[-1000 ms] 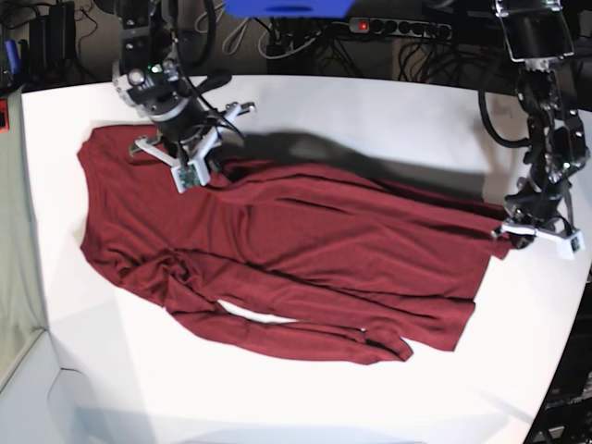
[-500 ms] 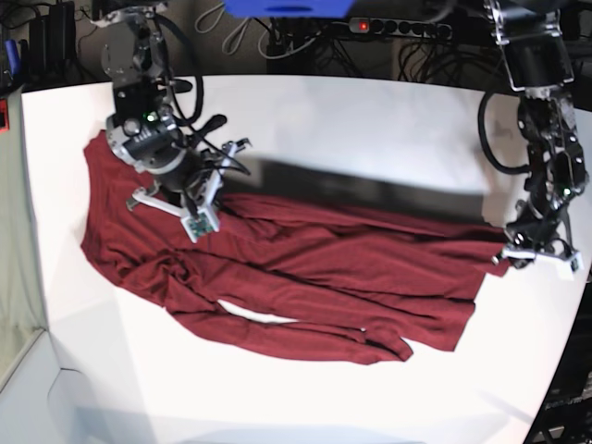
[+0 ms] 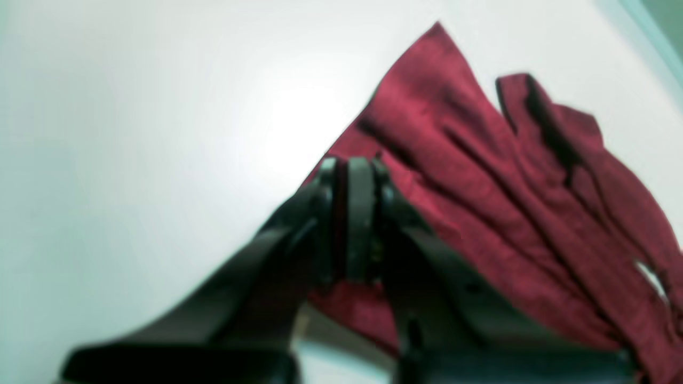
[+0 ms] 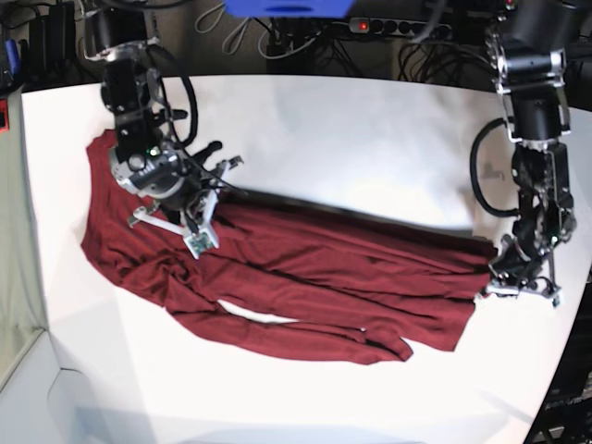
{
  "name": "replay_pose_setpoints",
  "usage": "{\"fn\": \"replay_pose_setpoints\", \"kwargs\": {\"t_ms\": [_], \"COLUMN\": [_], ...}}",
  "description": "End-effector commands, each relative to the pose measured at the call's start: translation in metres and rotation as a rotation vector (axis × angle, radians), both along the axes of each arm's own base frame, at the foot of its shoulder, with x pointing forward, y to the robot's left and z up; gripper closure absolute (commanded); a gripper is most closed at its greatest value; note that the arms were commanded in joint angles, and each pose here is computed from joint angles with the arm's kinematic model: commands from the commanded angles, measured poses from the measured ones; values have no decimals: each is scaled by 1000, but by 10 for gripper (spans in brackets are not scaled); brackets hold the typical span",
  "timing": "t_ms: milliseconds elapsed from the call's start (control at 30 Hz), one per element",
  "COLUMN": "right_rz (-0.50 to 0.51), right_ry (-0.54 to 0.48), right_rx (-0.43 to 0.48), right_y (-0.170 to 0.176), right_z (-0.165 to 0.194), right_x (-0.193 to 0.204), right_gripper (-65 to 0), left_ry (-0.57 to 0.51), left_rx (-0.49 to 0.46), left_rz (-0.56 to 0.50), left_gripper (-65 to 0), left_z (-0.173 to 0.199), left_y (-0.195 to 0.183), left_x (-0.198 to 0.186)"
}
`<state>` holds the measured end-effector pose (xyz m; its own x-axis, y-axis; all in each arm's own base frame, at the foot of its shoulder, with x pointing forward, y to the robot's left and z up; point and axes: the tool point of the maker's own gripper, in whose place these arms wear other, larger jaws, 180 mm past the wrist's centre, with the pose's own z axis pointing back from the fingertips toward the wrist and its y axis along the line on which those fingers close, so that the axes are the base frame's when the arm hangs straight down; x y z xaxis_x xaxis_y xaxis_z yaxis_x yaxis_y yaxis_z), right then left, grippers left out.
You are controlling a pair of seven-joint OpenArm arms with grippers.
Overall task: Layout the t-shirt on the table in an organized manner, then fold the t-shirt properly
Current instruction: 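Fold the shirt lengthwise, carrying both grippers across toward the hem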
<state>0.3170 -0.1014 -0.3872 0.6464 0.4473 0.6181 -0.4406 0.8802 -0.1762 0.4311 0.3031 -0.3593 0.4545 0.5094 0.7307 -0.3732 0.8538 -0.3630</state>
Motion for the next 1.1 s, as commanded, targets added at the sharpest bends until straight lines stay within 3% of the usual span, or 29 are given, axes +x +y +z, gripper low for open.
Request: {"fn": "replay_pose_setpoints", "kwargs": {"t_ms": [0,333,667,800,867,1067], "right_rz": [-6,-8,-19,94,120,125], "right_ry": [-33,-67,-39,5,6,-47], "right_rx": [-31,-50,-58,-74,-79,-82], "right_y": [-12,-20,-25,-16,-15,-13], "right_z": [8,18,8,-2,-1,18], "right_x": [10,25,32,23,22,25], "right_gripper": [0,0,0,0,-31,-146], "left_ry": [-63,-56,-104,-64,-59,-64], "left_rx": [31,14,110,101,100,102], "left_rz": [28,21,27,32,35,33], "left_gripper": [-1,-1,-4,-15,-62,-345], "left_z": [25,29,15,2,0,2], "left_y": [15,9,9,10,10,11], "left_x": [14,37,41,38,37,37]}}
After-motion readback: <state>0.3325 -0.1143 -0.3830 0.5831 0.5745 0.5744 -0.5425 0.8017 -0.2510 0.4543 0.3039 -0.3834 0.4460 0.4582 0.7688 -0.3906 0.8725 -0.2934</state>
